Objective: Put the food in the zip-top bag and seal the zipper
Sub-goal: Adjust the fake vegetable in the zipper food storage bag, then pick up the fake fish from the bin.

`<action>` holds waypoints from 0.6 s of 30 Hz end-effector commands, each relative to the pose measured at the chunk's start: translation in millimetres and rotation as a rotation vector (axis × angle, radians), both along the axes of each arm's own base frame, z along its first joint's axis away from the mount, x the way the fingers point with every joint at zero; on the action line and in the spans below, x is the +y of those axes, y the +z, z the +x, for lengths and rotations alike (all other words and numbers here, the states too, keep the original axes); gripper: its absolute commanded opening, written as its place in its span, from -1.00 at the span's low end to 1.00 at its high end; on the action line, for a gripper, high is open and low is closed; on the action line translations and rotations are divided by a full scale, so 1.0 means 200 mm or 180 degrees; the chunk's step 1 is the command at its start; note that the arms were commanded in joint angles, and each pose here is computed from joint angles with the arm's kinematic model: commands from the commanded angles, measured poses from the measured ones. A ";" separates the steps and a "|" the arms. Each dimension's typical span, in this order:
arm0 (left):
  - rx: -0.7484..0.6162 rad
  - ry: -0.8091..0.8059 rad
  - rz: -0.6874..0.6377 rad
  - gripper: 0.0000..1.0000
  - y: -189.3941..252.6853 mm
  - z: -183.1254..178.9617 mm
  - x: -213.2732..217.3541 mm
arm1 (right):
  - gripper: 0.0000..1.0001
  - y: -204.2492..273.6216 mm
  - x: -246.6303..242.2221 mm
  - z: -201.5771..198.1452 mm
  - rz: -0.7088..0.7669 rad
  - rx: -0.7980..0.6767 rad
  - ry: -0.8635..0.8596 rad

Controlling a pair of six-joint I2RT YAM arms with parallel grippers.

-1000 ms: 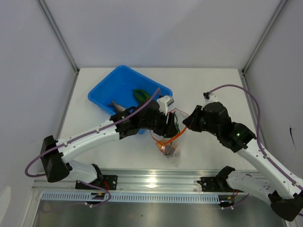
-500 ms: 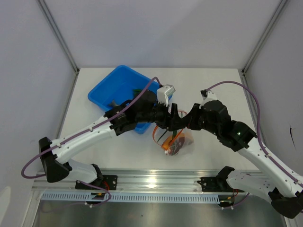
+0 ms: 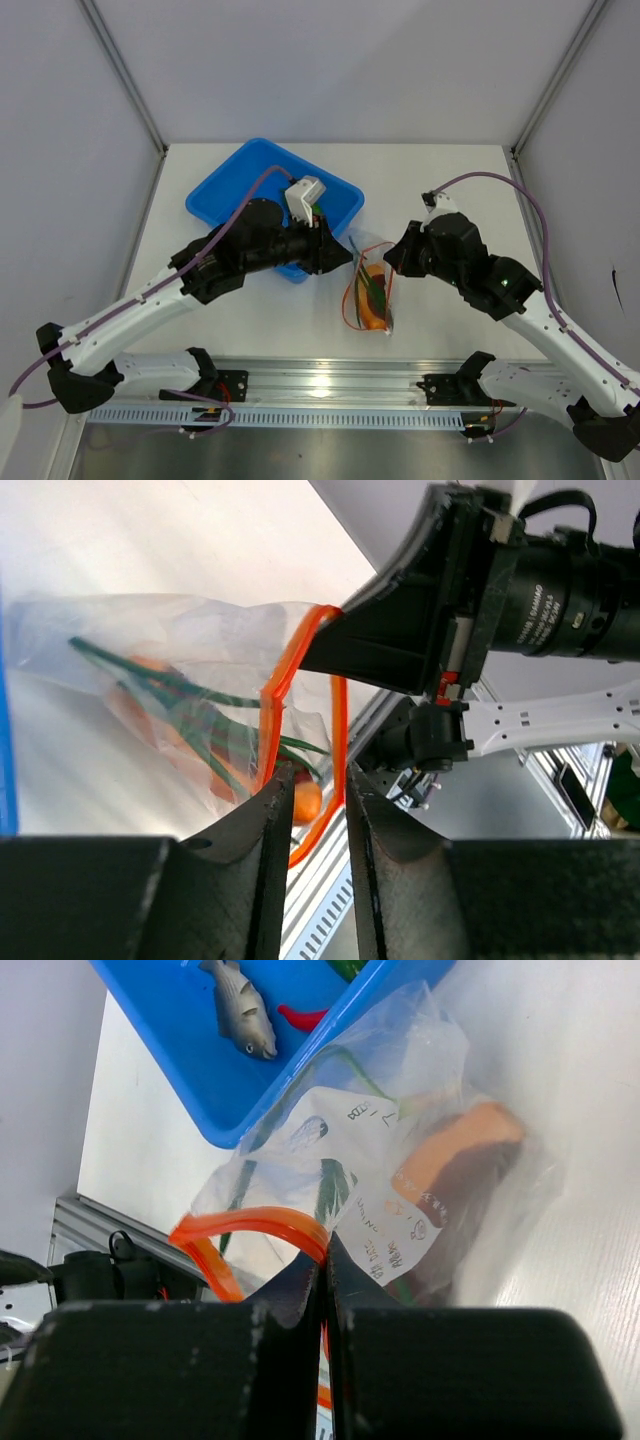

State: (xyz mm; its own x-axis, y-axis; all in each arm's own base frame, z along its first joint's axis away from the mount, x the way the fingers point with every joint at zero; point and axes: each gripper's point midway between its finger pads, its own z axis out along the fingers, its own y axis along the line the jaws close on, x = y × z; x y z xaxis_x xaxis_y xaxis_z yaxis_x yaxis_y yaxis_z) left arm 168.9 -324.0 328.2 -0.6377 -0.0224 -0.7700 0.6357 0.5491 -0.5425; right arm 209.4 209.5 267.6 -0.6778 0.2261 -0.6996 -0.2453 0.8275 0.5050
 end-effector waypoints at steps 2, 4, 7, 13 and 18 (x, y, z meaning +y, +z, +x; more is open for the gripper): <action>-0.0066 0.0243 0.0049 -0.39 0.00 0.06 0.13 | -1.00 0.12 0.00 0.01 0.0070 -0.0207 0.0022; -0.0010 0.0273 0.0052 -0.37 -0.03 0.07 0.17 | -1.00 0.11 -0.01 0.01 0.0049 -0.0212 0.0010; 0.0053 0.0467 0.0102 -0.34 -0.08 0.11 0.26 | -1.00 0.12 -0.03 0.01 0.0006 -0.0235 -0.0037; 0.0521 0.0933 0.0306 -0.26 -0.26 0.28 0.48 | -1.00 0.15 -0.11 0.03 -0.0127 -0.0340 -0.0199; 0.0862 0.1086 0.0591 0.00 -0.38 0.46 0.54 | -1.00 0.16 -0.18 0.06 -0.0353 -0.0373 -0.0340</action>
State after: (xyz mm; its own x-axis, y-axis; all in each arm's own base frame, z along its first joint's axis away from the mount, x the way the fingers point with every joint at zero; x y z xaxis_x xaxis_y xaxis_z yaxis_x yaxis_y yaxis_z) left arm 251.6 -215.2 260.2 -0.7467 -0.1743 -0.6419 0.2735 0.7992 -0.5352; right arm 212.8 185.6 274.0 -0.6379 0.1947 -0.7451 -0.2128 0.8853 0.4135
